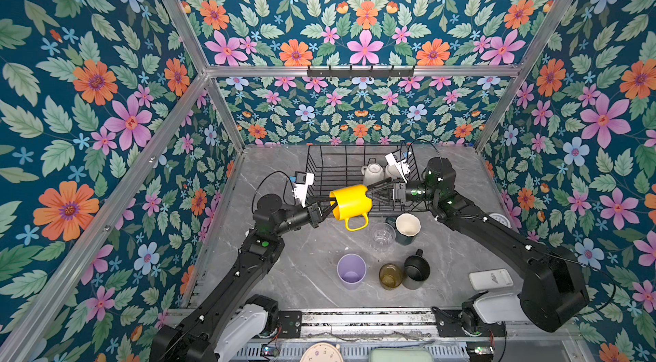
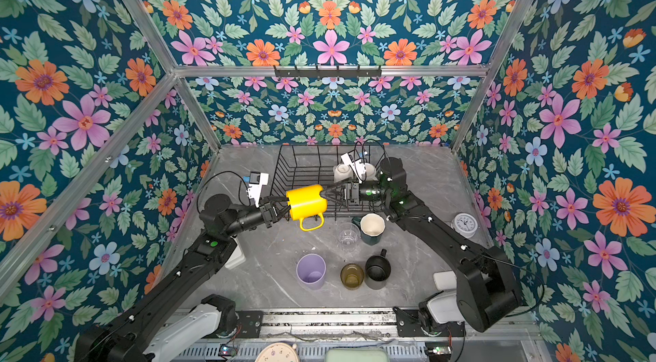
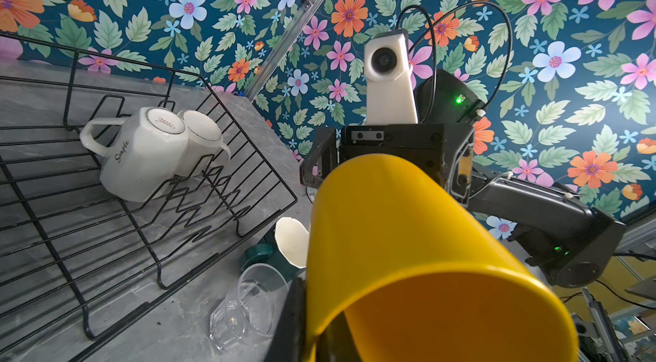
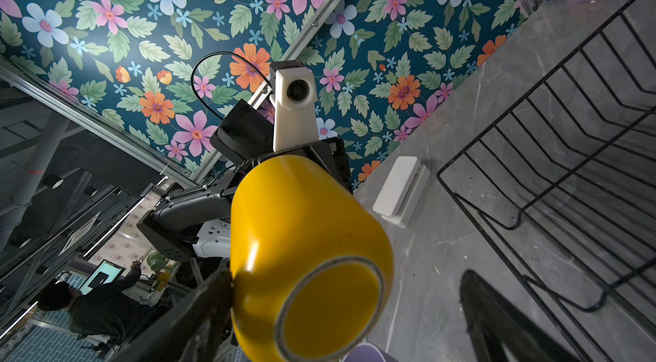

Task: Load the cups into the dish rack
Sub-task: 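Grasp the held yellow mug's body with the right gripper above the rack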

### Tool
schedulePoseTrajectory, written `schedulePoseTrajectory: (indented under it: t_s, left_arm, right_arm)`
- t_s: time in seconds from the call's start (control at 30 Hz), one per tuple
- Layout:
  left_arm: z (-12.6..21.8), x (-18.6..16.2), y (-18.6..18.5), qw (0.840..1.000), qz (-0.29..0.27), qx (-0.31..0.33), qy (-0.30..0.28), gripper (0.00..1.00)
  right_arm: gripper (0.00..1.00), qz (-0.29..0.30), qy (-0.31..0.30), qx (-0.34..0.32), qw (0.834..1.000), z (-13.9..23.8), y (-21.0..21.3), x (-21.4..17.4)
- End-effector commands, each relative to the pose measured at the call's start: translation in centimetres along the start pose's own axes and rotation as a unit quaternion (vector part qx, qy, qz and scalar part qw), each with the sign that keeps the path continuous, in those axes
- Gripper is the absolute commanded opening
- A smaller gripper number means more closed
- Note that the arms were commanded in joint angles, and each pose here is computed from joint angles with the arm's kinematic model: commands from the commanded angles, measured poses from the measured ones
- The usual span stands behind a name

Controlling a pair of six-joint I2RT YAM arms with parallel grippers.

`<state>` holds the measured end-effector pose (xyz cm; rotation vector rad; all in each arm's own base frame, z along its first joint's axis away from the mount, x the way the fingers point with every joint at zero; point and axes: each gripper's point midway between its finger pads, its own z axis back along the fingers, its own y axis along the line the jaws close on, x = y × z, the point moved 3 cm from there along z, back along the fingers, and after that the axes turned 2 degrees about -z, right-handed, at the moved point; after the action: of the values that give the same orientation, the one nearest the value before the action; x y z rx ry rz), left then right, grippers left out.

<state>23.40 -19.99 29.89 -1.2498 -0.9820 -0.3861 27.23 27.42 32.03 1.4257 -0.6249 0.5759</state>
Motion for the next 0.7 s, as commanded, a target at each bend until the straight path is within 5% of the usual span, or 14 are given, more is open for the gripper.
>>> schedulePoseTrajectory:
  t_s: [0.0,0.67]
  left_arm:
    - [0.1,1.4,-1.7,0.998,-0.037,-0.035,-0.024,0.00]
    - [0.3,1.4,-1.8,0.998,-0.040,-0.035,-0.028,0.00]
  right_arm:
    - [0.99,0.021,0.013,0.021,0.999,-0.7,1.1,-0.1]
    - [0.99,-0.014,0.053,0.051,0.997,-4.6,1.0,-1.5]
